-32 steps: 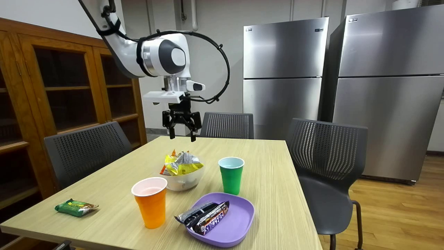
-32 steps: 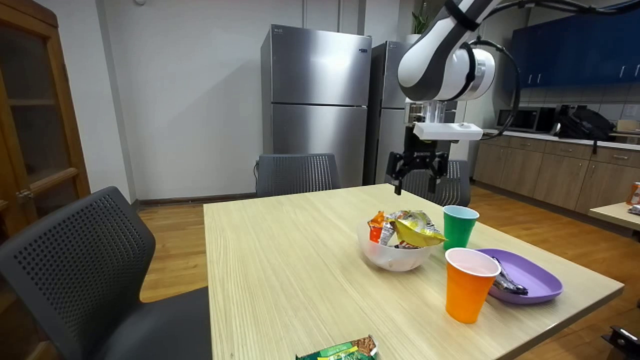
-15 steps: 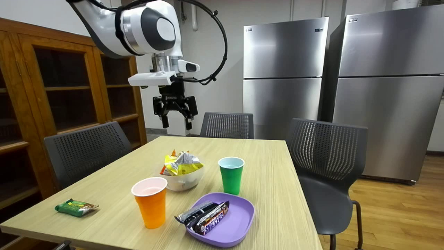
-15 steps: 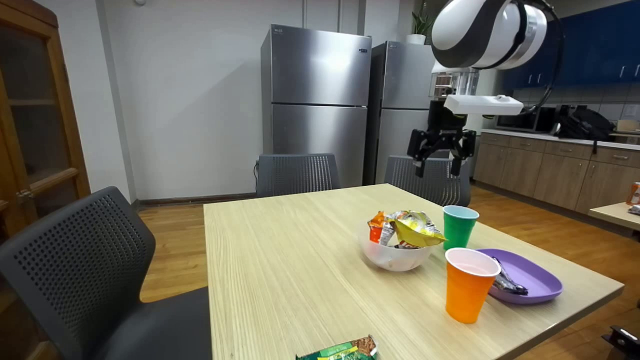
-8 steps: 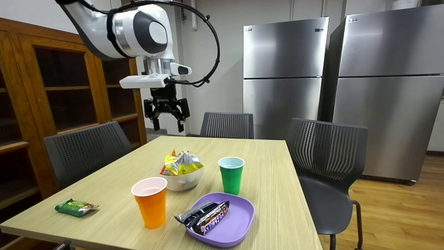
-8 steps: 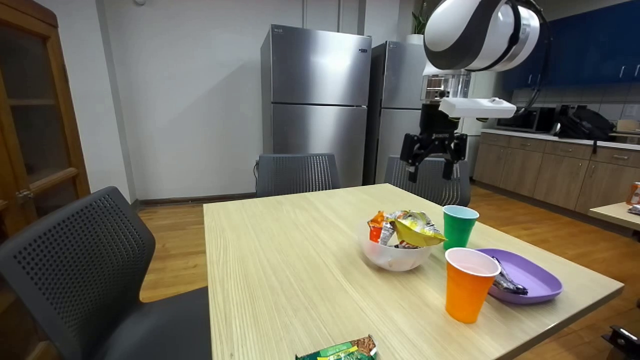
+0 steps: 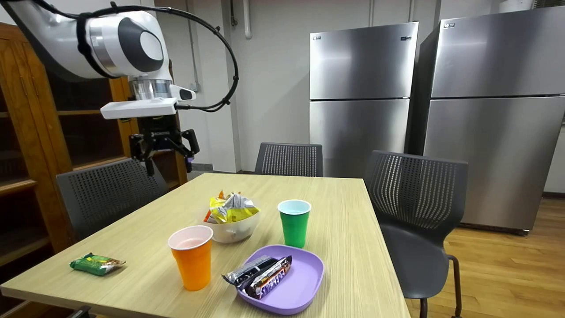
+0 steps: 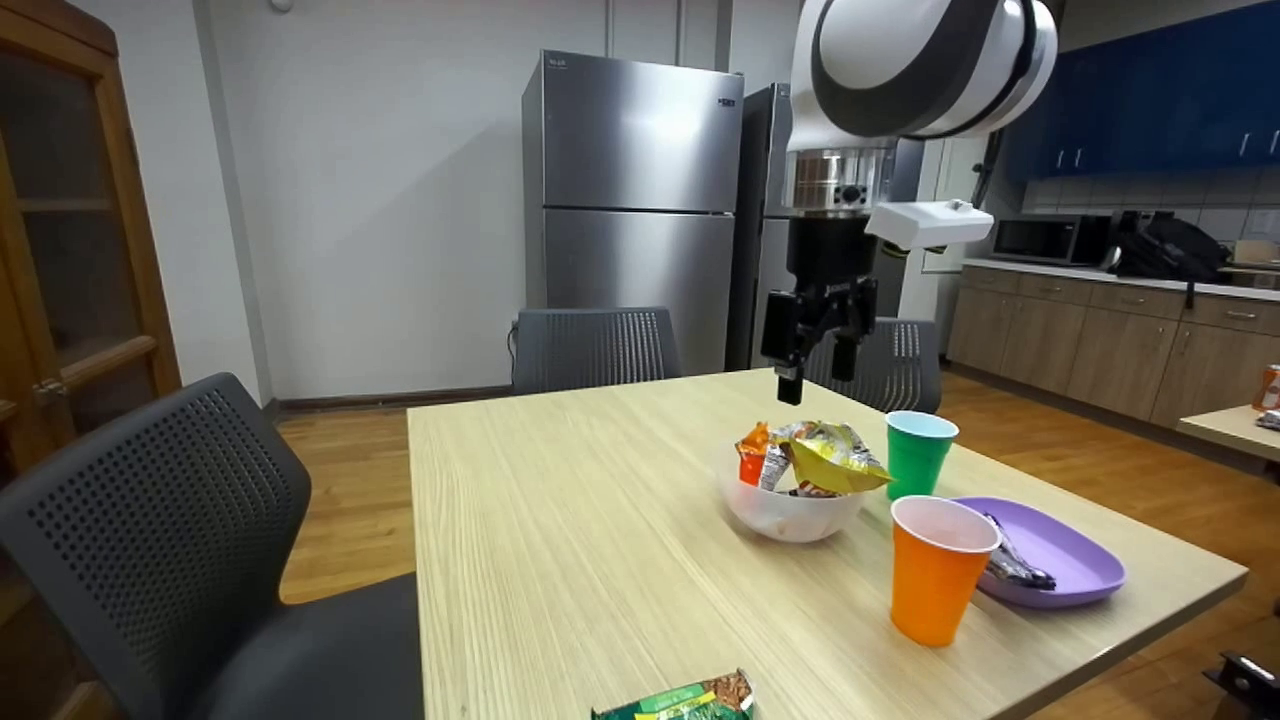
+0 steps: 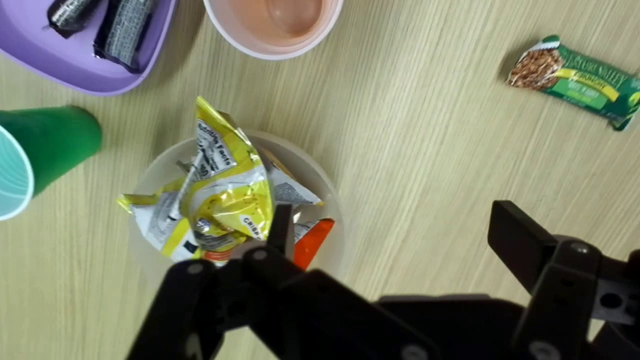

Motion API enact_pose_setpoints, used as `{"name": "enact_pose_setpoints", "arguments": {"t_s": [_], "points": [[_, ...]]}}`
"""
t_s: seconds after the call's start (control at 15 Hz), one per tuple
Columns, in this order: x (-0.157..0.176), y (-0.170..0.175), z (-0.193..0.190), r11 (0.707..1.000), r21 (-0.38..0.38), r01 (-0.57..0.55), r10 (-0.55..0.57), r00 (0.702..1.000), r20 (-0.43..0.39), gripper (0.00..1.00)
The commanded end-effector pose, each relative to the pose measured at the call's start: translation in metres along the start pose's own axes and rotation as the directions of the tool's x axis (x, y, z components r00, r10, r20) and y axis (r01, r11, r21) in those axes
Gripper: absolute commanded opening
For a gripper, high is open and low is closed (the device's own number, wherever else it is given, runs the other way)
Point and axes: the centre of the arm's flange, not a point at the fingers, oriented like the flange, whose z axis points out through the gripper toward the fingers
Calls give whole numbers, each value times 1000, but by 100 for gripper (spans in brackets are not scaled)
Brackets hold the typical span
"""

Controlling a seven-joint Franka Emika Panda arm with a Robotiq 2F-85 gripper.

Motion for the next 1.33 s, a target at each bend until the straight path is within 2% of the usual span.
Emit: {"name": "enact_pose_setpoints", "arguments": {"t_s": [0.0,0.13,0.33,0.47,0.73,0.8,0.87,1.0,1.27], "points": [[-23,-36,-4,981,-18,193,-193,981,-30,100],[-29,-52,0,956,-29,293,-293,956,-19,100],[-36,-71,6,900,-47,433,-433,901,12,100],[-41,-83,14,854,-65,517,-515,856,41,100],[-45,-103,27,734,-96,672,-668,740,82,100],[-44,-107,30,721,-95,686,-681,727,83,100],[-40,-102,28,773,-75,630,-624,776,90,100],[-41,-106,31,752,-77,654,-648,756,92,100],[-41,-107,31,744,-76,664,-657,748,92,100]]}}
